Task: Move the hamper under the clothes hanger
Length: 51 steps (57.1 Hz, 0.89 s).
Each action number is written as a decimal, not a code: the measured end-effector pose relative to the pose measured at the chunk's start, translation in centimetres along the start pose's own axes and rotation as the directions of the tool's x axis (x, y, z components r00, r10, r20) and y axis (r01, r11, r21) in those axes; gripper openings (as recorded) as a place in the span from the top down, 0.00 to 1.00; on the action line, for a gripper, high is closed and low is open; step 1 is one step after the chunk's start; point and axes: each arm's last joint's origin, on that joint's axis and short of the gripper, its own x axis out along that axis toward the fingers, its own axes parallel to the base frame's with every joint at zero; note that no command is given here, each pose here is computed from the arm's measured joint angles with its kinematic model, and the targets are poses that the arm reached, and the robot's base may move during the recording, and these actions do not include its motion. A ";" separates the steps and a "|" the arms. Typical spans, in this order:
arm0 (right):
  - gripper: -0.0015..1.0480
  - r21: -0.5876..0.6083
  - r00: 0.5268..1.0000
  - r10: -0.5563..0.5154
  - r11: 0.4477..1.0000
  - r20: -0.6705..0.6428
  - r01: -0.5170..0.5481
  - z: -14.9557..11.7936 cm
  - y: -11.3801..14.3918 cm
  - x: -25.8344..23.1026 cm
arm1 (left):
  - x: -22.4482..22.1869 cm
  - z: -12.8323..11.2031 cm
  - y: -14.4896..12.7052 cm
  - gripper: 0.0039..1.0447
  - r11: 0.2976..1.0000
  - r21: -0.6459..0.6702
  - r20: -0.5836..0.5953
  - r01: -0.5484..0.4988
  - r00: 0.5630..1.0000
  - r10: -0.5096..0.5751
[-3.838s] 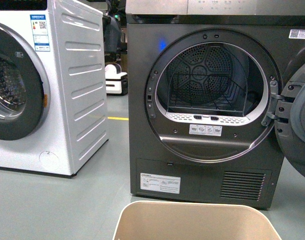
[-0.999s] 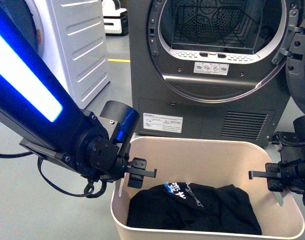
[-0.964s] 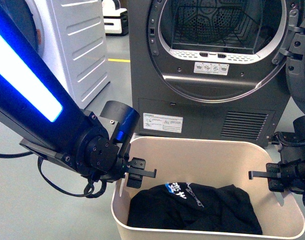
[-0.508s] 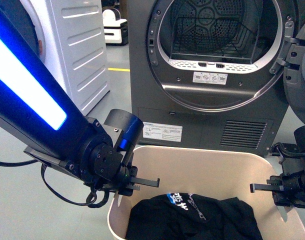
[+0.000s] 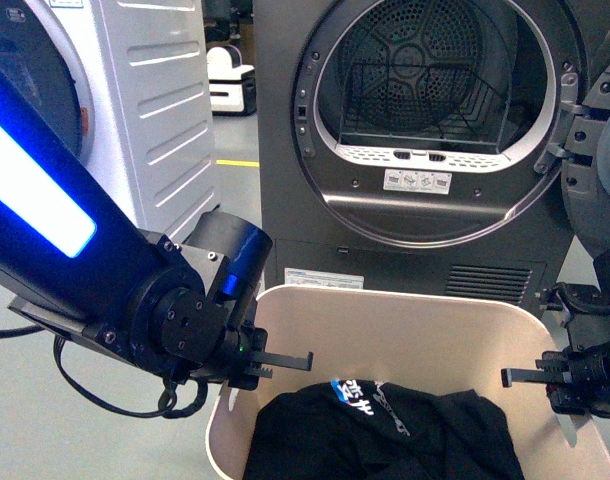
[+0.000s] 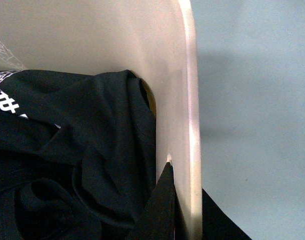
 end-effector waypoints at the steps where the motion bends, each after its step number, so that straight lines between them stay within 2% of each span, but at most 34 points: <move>1: 0.97 0.000 1.000 0.000 1.000 0.000 0.000 0.0 0.0 0.0 | 0.0 0.0 0.0 0.96 1.000 0.000 0.000 0.000 1.000 0.000; 23: 0.97 0.000 1.000 0.000 1.000 0.000 0.000 0.0 0.0 0.0 | 0.0 -0.1 0.0 0.96 1.000 0.003 -0.002 0.000 1.000 0.000; 36: 0.97 -0.025 0.999 0.049 0.998 -0.001 -0.049 -0.1 1.4 -0.1 | 0.2 0.0 1.5 0.96 0.999 -0.012 -0.007 -0.037 0.999 0.037; 51: 0.97 0.004 1.000 -0.002 1.000 0.006 0.002 0.1 -0.1 0.0 | -0.2 0.1 0.0 0.96 1.000 0.009 0.004 0.010 1.000 -0.010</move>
